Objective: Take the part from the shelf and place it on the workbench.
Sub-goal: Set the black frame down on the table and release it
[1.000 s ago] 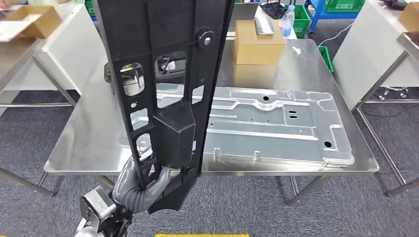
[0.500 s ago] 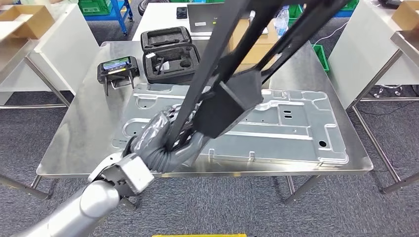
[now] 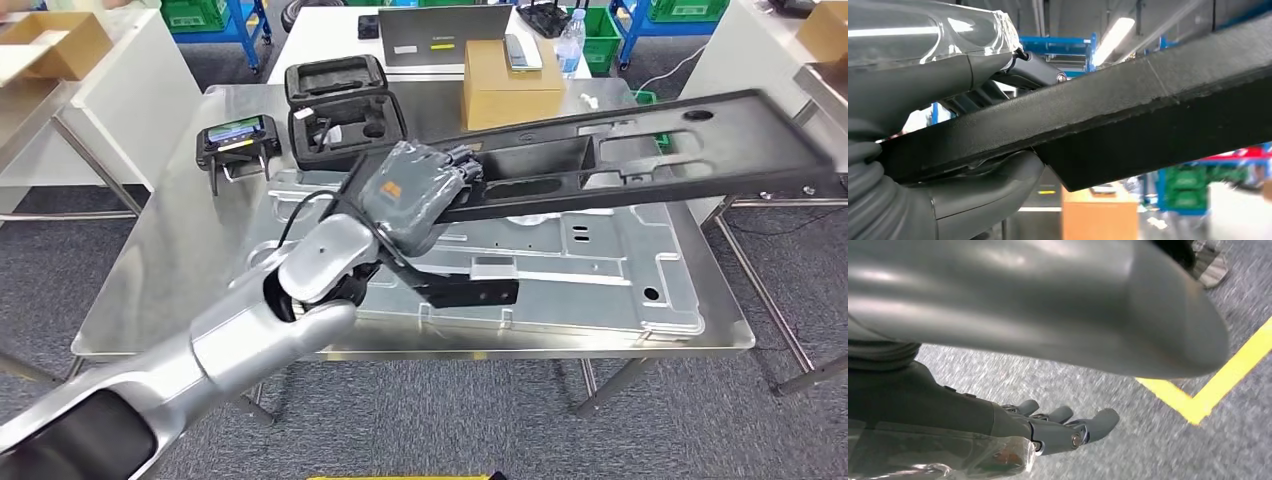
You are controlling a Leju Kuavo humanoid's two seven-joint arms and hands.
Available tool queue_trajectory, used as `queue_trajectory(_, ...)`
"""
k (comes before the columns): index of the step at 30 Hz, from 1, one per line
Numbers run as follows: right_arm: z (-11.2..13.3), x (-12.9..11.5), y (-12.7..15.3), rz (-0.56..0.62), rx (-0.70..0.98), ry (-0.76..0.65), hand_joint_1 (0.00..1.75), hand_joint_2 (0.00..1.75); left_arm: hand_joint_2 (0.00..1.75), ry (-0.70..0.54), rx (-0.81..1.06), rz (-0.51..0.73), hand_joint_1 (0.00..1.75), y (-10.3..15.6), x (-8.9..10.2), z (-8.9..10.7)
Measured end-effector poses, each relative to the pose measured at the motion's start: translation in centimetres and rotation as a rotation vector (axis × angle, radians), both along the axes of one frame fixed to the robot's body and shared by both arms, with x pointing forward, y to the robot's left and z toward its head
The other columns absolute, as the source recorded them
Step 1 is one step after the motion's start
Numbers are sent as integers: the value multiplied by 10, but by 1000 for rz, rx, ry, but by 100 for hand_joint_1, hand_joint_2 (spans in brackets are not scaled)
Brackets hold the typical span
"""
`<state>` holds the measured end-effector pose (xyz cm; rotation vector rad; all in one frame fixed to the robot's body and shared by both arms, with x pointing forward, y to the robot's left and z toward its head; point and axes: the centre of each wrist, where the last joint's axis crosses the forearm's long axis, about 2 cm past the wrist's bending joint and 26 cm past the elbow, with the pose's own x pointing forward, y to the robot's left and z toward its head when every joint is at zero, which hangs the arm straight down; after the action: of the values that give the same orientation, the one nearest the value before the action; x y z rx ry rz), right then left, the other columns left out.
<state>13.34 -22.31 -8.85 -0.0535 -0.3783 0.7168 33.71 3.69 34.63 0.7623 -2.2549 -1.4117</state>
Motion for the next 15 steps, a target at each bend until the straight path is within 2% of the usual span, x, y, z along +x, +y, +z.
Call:
queue_trajectory(7,1,1,6,14,-5,-3,0,0,175,11,149,123,175,-10,23,-20)
queue_trajectory(15,1,-1,11,21,8,6,0,0,175,59,306,296,175,6,54,-58)
